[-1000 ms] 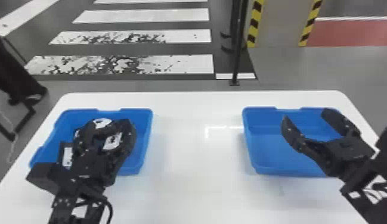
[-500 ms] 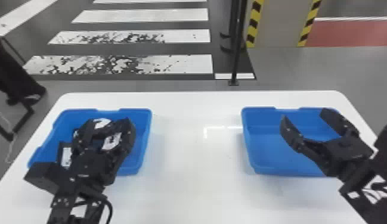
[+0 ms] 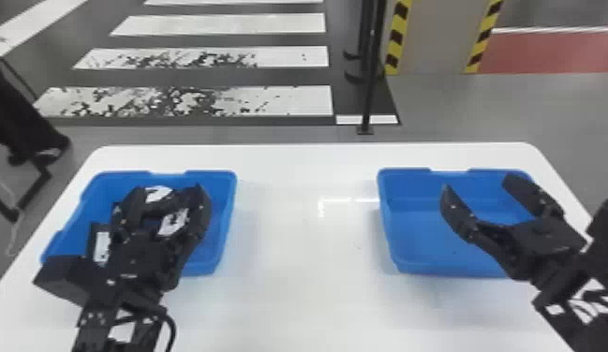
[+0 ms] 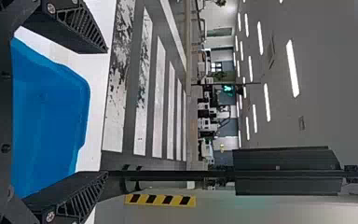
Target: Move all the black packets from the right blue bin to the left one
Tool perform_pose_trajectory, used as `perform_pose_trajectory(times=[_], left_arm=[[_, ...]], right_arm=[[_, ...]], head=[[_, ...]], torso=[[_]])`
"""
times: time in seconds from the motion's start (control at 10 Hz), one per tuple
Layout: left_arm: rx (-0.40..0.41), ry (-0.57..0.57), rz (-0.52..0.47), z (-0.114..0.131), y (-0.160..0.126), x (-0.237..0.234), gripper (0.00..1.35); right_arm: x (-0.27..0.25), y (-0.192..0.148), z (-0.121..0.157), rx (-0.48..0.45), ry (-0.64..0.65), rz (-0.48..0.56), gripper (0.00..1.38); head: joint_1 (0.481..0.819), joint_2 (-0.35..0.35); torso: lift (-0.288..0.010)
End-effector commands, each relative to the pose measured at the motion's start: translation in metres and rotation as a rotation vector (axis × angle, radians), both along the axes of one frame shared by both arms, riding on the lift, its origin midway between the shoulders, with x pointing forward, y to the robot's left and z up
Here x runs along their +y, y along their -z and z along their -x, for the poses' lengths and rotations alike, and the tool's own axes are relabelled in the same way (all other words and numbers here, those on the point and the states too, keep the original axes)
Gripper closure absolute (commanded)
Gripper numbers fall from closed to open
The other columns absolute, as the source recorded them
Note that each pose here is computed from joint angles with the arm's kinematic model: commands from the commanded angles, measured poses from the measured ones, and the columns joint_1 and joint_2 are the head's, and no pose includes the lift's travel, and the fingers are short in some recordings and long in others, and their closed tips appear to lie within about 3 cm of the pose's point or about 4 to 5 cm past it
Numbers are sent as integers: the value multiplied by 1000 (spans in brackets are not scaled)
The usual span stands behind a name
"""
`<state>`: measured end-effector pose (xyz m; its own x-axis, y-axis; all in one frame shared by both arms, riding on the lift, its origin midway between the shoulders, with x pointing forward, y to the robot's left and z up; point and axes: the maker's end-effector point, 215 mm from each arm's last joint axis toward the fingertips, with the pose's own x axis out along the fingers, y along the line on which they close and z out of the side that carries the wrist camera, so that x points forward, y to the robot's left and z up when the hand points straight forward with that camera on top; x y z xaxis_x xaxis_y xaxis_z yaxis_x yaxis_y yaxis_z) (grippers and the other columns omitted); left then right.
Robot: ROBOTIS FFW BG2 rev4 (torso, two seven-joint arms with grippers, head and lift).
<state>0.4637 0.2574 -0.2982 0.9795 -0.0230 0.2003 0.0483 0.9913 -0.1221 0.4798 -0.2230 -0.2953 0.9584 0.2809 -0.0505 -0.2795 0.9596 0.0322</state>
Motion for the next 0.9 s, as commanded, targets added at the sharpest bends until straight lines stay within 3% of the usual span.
perform_pose_trajectory(times=[0.0,0.8], left_arm=[[-3,1,3,0,-1,-1,217],[-21,5,8,0,-7,-2,217]], right_arm=[[0,1,0,1,1,-3,99],[-1,0,-1,-6,0,-4,99]], head=[[695,41],[695,36]], torso=[[-168],[-168]])
